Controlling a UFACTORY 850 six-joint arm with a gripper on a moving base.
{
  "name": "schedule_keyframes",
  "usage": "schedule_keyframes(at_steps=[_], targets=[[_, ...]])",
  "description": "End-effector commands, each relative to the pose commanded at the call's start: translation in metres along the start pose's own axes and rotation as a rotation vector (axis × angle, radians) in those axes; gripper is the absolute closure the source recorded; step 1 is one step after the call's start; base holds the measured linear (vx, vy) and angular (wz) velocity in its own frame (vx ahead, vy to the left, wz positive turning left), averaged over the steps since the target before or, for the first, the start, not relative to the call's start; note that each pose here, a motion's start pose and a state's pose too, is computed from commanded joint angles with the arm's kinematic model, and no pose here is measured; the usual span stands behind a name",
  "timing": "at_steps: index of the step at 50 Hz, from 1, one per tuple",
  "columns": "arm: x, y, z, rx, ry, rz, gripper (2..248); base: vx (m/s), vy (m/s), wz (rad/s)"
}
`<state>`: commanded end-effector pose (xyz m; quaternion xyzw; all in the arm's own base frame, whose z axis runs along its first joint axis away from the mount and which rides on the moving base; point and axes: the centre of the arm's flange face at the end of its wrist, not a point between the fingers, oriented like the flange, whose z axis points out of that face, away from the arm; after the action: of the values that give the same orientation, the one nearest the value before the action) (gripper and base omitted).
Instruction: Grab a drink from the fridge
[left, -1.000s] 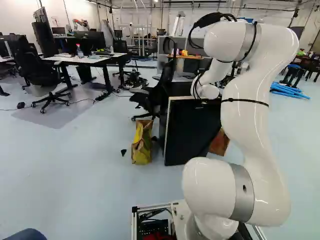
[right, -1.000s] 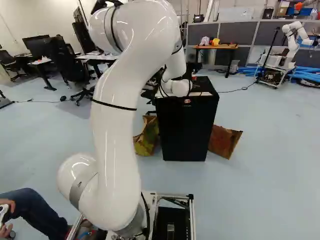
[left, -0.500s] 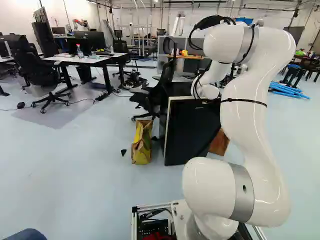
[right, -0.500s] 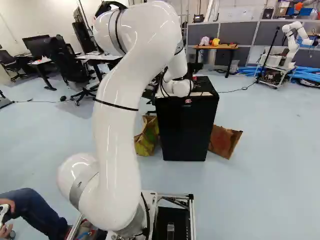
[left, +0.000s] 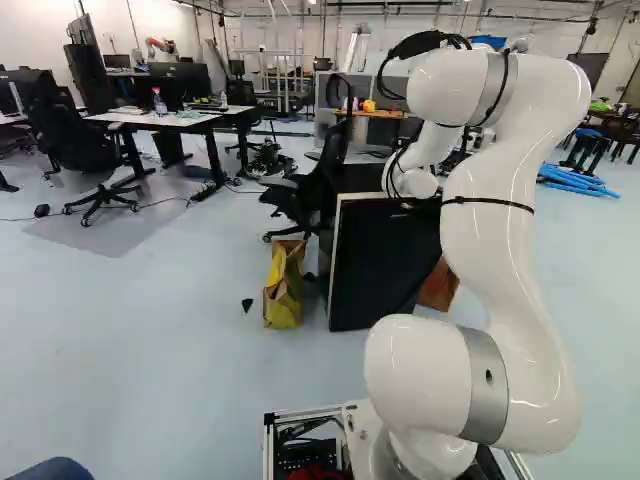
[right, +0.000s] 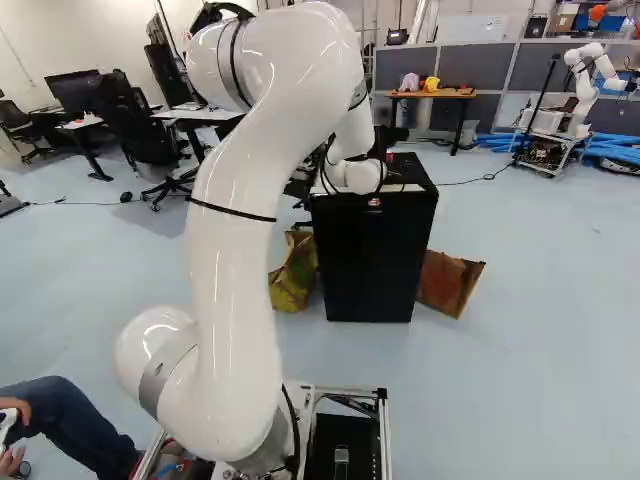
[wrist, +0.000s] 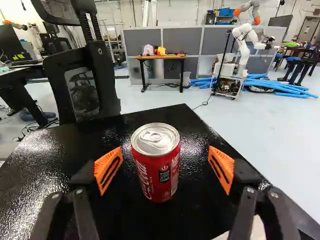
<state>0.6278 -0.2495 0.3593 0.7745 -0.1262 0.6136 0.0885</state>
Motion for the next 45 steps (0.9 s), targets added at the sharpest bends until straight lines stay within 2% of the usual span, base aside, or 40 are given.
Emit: schedule_keyframes(at_steps=[5,6,10,11,15,16,26,45], targets=[[0.0,0.0,0.0,0.0,0.0,0.0,29,0.0,0.0,0.0],[0.0,0.0,0.0,0.0,0.0,0.0,67,0.0,0.0,0.0],[0.0,0.0,0.0,0.0,0.0,0.0,67,0.0,0.0,0.0],[0.0,0.0,0.0,0.0,0.0,0.0,105,0.0,0.0,0.0],[0.0,0.0,0.0,0.0,0.0,0.0,105,0.0,0.0,0.0],[0.0,0.0,0.0,0.0,0.0,0.0,143,0.0,0.0,0.0],[0.002,0.0,-0.001,0.0,0.003,0.0,150,0.0,0.0,0.0],[0.022,-0.001,-0.006,0.0,0.032,-0.003,150,0.0,0.0,0.0]])
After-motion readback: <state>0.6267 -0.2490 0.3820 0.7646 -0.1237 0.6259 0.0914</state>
